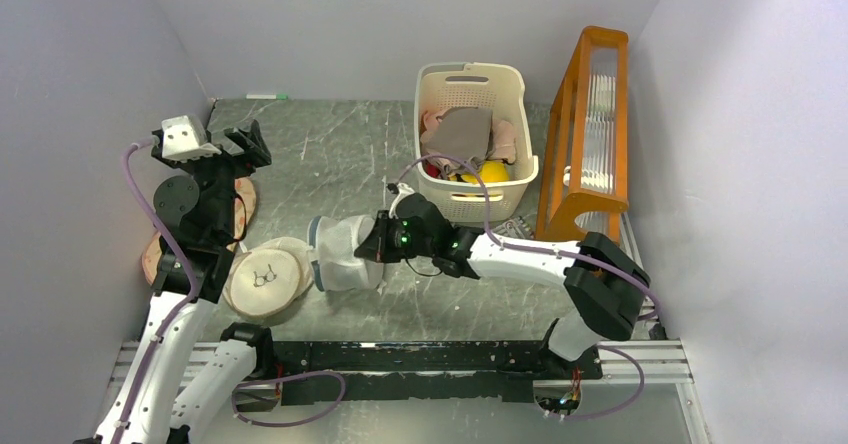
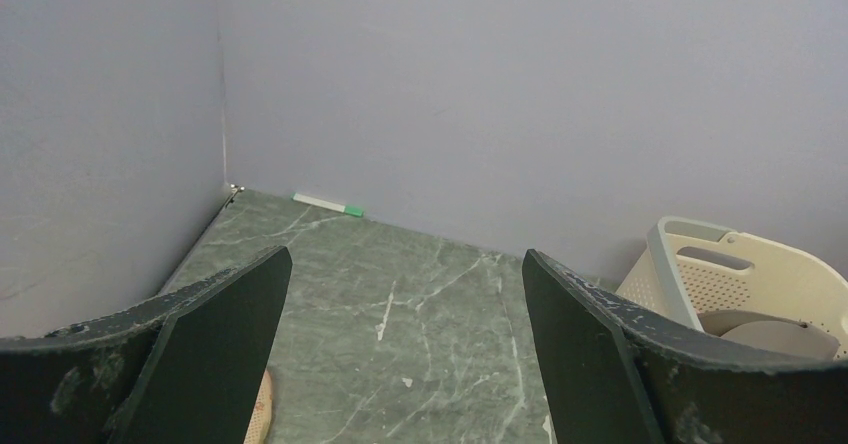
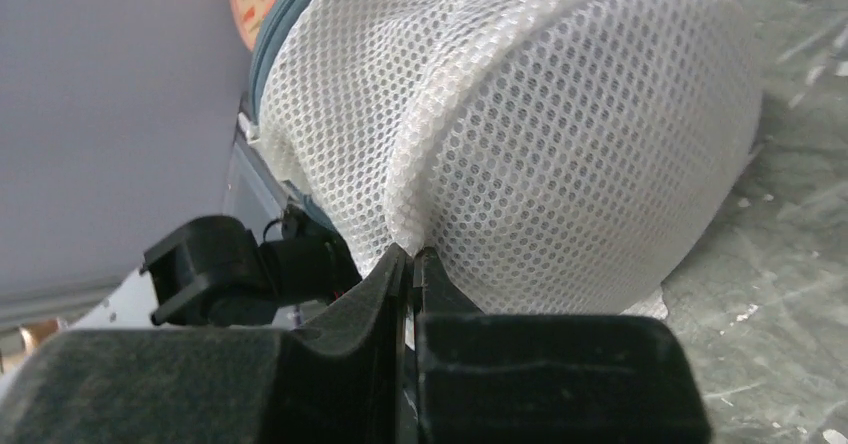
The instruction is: Unzip the laundry bag and remove the bra
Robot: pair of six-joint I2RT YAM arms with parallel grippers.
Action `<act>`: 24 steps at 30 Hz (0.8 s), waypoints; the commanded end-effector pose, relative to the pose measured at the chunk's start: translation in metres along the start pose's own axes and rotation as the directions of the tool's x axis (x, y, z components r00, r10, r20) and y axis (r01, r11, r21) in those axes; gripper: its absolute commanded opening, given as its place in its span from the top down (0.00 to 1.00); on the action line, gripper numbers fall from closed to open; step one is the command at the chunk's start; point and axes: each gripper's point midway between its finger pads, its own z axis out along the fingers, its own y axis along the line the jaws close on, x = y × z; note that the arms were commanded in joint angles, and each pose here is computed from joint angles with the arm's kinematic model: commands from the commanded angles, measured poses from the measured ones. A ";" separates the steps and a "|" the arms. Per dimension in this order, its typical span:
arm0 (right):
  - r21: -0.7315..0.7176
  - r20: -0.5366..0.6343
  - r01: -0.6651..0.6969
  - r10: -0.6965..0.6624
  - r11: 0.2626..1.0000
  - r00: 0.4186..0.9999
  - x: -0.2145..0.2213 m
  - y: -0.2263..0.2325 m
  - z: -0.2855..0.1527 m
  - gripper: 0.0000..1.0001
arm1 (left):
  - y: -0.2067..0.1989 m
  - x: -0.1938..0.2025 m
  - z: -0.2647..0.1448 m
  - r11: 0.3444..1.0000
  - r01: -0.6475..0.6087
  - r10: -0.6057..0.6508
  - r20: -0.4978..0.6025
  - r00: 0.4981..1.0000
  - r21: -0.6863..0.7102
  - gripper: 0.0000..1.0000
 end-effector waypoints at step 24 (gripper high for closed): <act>0.579 0.134 -0.055 -0.029 0.814 0.990 0.000 -0.192 -0.099 0.99 | -0.006 -0.016 0.000 0.999 0.029 -0.030 0.025 0.999 0.032 0.02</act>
